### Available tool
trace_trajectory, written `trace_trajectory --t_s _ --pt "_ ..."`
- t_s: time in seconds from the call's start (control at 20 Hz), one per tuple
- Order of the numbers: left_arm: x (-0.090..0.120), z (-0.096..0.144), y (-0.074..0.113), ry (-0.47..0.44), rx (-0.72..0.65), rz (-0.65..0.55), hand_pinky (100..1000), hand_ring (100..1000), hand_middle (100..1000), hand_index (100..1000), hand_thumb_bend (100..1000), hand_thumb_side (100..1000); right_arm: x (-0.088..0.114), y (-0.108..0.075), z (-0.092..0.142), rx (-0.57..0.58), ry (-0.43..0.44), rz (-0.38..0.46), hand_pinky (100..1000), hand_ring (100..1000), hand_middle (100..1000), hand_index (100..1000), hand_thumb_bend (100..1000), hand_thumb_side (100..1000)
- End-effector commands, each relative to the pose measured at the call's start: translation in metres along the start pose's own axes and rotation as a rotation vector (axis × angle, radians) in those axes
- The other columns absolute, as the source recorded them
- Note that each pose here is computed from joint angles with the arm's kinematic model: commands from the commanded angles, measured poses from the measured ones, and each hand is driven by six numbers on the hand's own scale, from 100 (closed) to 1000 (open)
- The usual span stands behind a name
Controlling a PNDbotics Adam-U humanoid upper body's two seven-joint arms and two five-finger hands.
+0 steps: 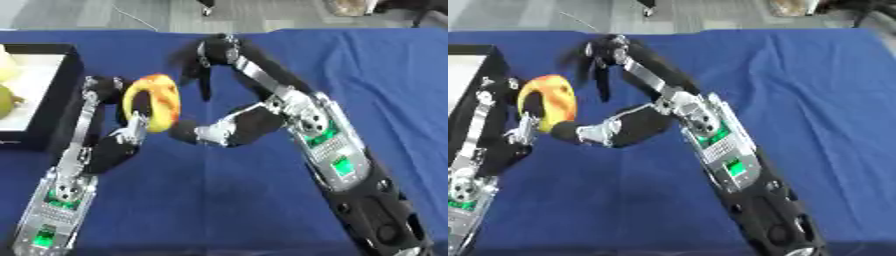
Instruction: Pick up the objects with one hand, pass them to the other hand, and then place them into the box on the other side of the table.
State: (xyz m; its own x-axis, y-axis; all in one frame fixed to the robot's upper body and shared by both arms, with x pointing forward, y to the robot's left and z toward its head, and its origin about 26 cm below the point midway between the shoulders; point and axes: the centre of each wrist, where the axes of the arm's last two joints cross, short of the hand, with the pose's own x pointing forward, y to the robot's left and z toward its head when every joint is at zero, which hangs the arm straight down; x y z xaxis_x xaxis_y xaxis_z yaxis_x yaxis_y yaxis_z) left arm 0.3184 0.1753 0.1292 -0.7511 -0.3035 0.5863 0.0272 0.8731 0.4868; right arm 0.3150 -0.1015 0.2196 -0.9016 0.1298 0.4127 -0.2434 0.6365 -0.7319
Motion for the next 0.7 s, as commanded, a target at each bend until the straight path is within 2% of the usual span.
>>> trace_trajectory --t_s 0.05,0.5,0.7 --pt "0.001 -0.003 0.007 -0.012 0.025 -0.024 192 162 134 319 100 633 0.009 -0.01 -0.003 -0.047 -0.023 0.04 648 370 527 785 550 541" --pt "0.001 -0.003 0.011 -0.007 0.056 -0.037 193 163 135 319 100 640 0.011 -0.016 0.0 -0.122 0.005 0.125 653 378 538 795 551 545" --pt "0.002 -0.007 0.032 -0.015 0.118 -0.1 198 166 136 320 100 652 0.01 -0.024 0.007 -0.185 0.036 0.151 657 391 557 803 549 545"
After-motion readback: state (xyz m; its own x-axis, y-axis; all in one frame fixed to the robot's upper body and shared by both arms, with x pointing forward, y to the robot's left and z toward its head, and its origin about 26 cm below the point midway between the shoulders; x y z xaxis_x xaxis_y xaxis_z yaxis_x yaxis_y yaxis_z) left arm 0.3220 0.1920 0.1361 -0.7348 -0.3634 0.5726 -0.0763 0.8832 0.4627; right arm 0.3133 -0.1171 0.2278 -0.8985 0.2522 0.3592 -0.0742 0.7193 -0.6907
